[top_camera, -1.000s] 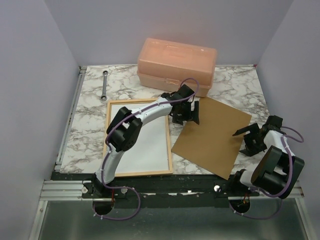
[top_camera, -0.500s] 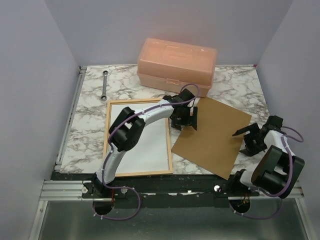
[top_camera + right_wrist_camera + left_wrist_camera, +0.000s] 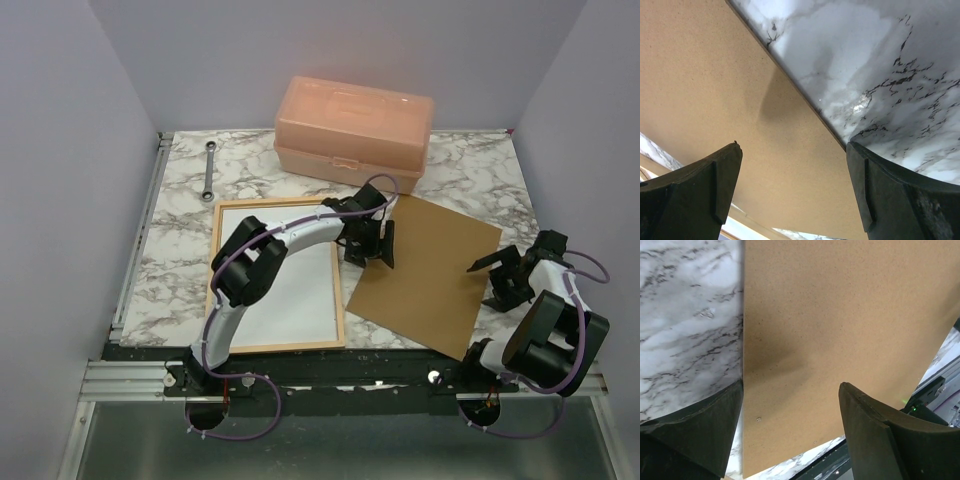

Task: Put the photo into the frame
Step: Move the photo frame item to the photo frame.

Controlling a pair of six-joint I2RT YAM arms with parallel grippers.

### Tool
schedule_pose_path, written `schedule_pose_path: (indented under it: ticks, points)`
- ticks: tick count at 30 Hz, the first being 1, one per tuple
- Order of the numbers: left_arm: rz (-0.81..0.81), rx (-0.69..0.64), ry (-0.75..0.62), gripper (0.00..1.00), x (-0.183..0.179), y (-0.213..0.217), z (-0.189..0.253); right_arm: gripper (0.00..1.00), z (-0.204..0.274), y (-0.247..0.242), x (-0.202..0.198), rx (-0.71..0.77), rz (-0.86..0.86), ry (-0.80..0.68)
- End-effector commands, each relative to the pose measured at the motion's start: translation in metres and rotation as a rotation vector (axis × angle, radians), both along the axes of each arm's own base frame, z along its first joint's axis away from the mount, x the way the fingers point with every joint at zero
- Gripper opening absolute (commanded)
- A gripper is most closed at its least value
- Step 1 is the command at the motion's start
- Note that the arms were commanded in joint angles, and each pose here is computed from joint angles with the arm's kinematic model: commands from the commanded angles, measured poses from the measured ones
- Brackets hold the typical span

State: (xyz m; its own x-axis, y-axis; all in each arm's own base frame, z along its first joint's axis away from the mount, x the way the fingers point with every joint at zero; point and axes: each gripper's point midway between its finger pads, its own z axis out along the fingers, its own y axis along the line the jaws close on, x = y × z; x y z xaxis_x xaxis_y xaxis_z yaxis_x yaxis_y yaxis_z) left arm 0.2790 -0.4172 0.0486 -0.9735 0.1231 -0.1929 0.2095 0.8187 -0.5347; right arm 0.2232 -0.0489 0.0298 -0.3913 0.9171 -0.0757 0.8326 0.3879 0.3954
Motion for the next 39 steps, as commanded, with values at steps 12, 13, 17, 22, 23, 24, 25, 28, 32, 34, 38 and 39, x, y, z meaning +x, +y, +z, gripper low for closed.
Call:
schedule_pose_path:
  ticks: [12, 13, 17, 22, 23, 24, 25, 28, 32, 34, 38, 39]
  points:
    - [-0.143, -0.185, 0.138, 0.75, -0.103, -0.017, 0.059, 0.93, 0.005, 0.022, -0.005, 0.113, 0.02, 0.012]
    - [-0.14, -0.189, 0.127, 0.75, -0.103, -0.015, 0.063, 0.93, 0.004, 0.023, -0.005, 0.116, 0.022, 0.009]
    - [-0.128, -0.215, 0.066, 0.75, -0.097, -0.014, 0.086, 0.93, 0.006, 0.028, -0.002, 0.137, 0.035, -0.02]
    - [-0.112, -0.215, 0.021, 0.75, -0.093, -0.009, 0.101, 0.93, 0.008, 0.032, 0.0, 0.157, 0.054, -0.047]
    - [-0.105, -0.209, 0.015, 0.75, -0.093, -0.007, 0.103, 0.92, 0.008, 0.033, 0.001, 0.165, 0.061, -0.059]
    - [-0.097, -0.199, 0.01, 0.75, -0.093, -0.004, 0.103, 0.92, 0.01, 0.035, 0.004, 0.176, 0.07, -0.075]
    - [-0.09, -0.191, 0.004, 0.75, -0.093, -0.001, 0.104, 0.92, 0.01, 0.037, 0.005, 0.185, 0.073, -0.083]
    - [-0.067, -0.171, -0.008, 0.75, -0.092, 0.008, 0.105, 0.92, 0.012, 0.043, 0.008, 0.224, 0.095, -0.111]
    - [-0.037, -0.154, -0.008, 0.76, -0.091, 0.022, 0.101, 0.92, 0.011, 0.052, 0.009, 0.256, 0.134, -0.127]
    - [-0.019, -0.156, -0.005, 0.76, -0.089, 0.029, 0.098, 0.92, 0.011, 0.059, 0.01, 0.267, 0.159, -0.131]
    - [0.014, -0.15, 0.005, 0.76, -0.085, 0.042, 0.09, 0.92, 0.011, 0.077, 0.014, 0.278, 0.223, -0.135]
    - [0.023, -0.149, 0.002, 0.76, -0.083, 0.046, 0.09, 0.92, 0.011, 0.085, 0.015, 0.281, 0.244, -0.131]
